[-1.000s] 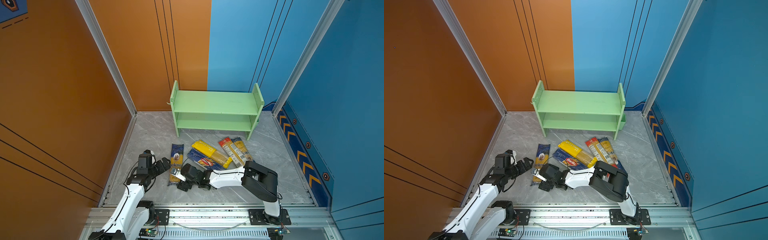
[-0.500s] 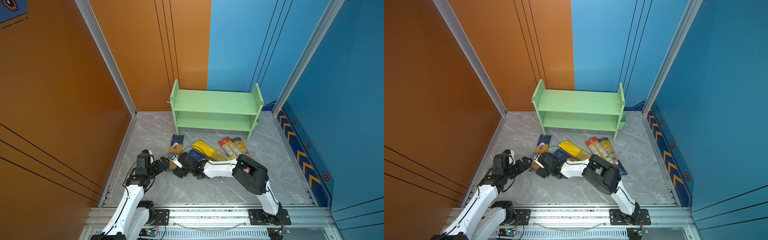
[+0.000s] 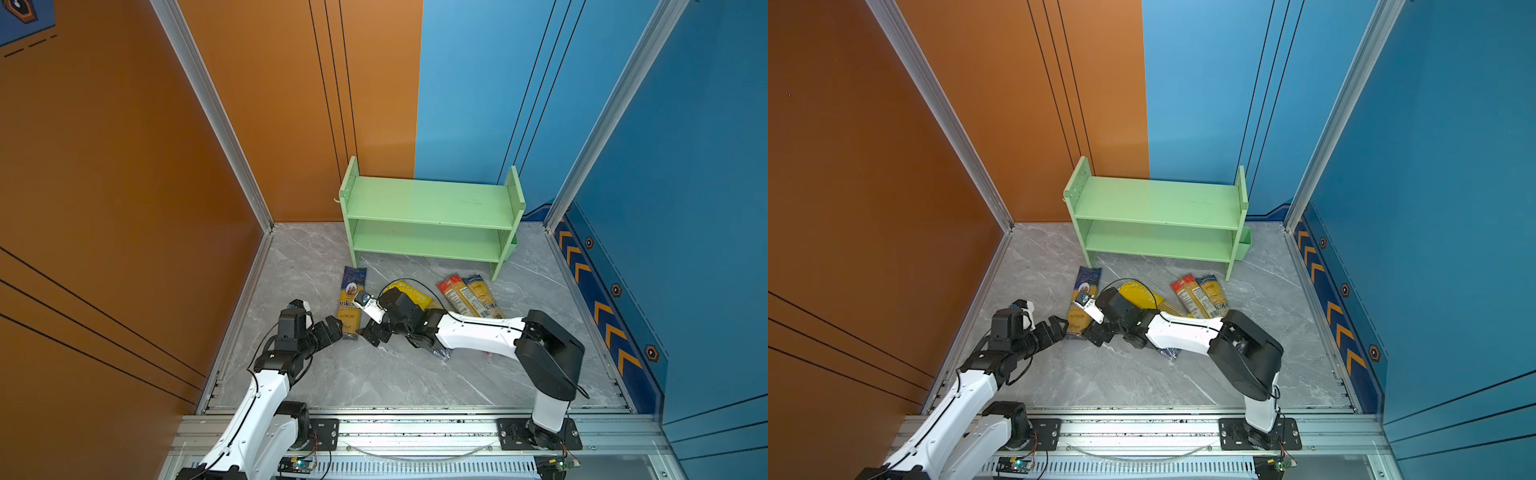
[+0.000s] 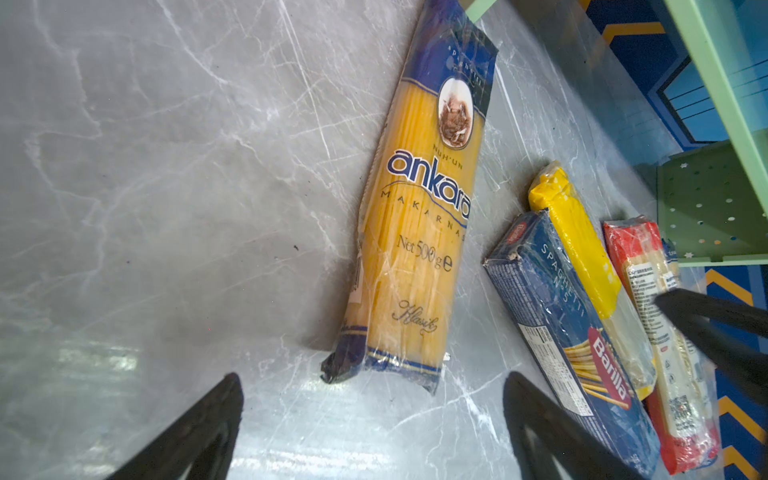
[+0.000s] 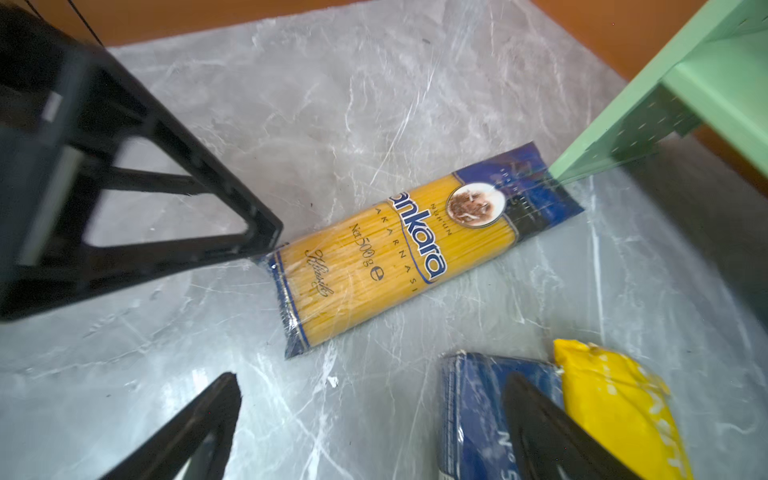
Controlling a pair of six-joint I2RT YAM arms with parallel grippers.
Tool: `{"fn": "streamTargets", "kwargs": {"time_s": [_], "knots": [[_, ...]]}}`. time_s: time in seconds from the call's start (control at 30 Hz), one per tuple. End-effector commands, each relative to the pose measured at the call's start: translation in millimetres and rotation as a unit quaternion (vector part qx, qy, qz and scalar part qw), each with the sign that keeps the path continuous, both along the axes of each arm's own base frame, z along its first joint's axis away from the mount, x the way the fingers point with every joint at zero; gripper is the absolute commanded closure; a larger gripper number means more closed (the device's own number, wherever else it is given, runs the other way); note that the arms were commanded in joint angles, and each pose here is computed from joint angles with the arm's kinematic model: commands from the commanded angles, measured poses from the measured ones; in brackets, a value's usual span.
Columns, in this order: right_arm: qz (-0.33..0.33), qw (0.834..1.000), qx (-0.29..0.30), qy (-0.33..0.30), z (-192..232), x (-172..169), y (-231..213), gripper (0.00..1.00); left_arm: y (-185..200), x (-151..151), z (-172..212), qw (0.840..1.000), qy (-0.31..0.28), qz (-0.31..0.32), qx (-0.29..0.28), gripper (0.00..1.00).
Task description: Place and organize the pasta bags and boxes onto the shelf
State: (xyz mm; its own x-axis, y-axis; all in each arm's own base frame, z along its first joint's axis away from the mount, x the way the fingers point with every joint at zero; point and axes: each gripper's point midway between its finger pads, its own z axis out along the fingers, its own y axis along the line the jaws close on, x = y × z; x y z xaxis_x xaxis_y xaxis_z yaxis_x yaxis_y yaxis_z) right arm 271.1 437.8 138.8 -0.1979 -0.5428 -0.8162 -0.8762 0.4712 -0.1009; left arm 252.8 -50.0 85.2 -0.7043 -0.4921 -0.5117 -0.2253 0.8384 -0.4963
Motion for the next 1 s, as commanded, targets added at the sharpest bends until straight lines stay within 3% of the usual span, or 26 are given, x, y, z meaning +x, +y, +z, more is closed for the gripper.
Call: {"fn": "streamTargets", "kwargs": {"time_s": [0.0, 0.27, 0.97], "knots": [[0.006, 0.999, -0.027, 0.023, -4.1, -15.0, -21.7, 0.04, 0.5, 3.4, 0.7, 0.999, -0.015, -0.009, 0.034, 0.02], [-0.059, 0.998, -0.010, 0.017, 5.0, 5.3, -60.5, 0.04, -9.9, 18.2, 2.8, 0.994, -0.028, -0.043, 0.099, 0.02], [-0.141, 0.989, 0.031, 0.017, 16.0, 27.7, -116.8, 0.03, -43.3, 40.0, -20.4, 0.985, -0.016, -0.106, 0.134, 0.02]]}}
